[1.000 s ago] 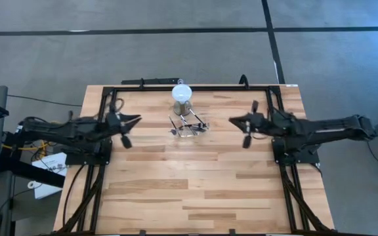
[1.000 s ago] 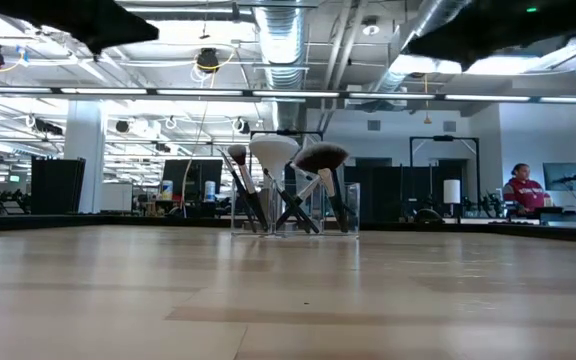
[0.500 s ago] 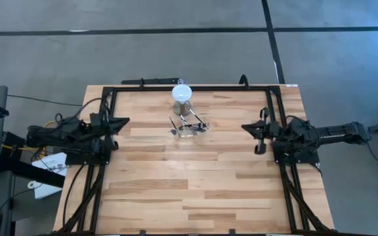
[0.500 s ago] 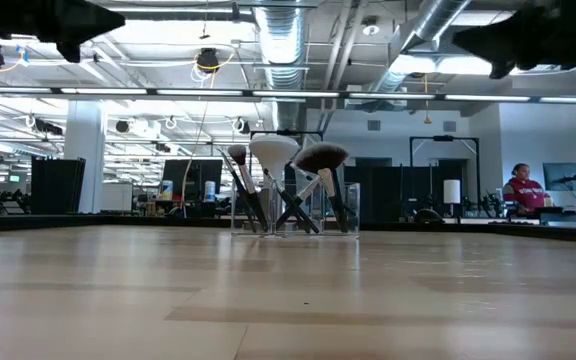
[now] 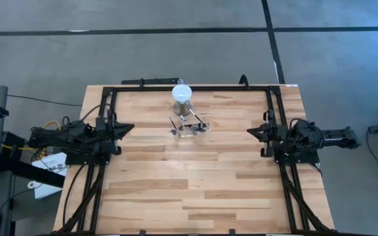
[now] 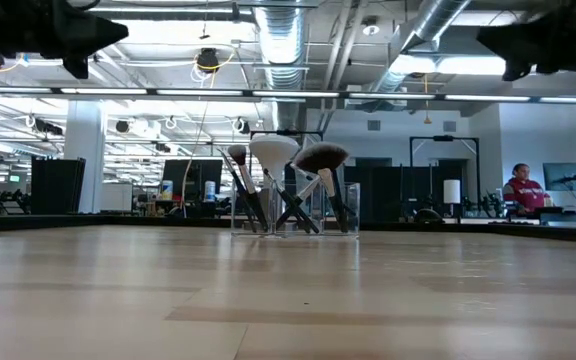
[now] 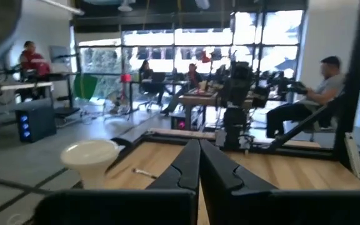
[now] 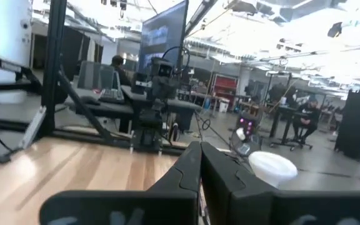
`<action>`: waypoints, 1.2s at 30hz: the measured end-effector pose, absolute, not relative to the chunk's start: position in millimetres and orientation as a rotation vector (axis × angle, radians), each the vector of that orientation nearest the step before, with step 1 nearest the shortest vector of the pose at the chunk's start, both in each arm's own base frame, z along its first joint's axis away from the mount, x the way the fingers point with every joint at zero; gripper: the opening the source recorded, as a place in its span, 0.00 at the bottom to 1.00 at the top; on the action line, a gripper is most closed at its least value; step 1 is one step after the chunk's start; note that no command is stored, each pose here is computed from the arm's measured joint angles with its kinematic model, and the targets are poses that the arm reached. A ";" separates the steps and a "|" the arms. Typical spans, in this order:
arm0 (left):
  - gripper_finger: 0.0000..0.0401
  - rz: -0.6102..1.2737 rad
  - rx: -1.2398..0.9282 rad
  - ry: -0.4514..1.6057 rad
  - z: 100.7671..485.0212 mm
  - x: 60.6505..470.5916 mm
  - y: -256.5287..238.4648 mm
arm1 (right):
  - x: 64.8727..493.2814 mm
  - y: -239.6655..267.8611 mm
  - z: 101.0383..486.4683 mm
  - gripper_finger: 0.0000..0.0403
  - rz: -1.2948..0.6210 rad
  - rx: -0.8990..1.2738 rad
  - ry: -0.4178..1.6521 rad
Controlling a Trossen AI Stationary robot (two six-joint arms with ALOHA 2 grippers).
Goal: Put items in baskets/containers
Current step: Return to Home Position
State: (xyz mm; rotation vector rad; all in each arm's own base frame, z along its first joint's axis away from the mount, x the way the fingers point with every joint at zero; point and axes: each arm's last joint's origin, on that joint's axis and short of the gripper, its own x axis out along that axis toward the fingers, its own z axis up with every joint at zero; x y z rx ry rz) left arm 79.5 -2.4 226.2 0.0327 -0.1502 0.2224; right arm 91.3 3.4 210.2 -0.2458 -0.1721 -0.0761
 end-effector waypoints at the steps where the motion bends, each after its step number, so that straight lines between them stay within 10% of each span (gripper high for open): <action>1: 0.01 0.209 0.035 -0.161 222.6 81.4 -3.1 | 91.7 3.3 206.2 0.00 -0.078 -0.261 -0.171; 36: 0.02 0.051 0.043 -0.149 180.3 98.8 -9.6 | 97.8 3.0 168.6 0.00 -0.067 -0.207 -0.024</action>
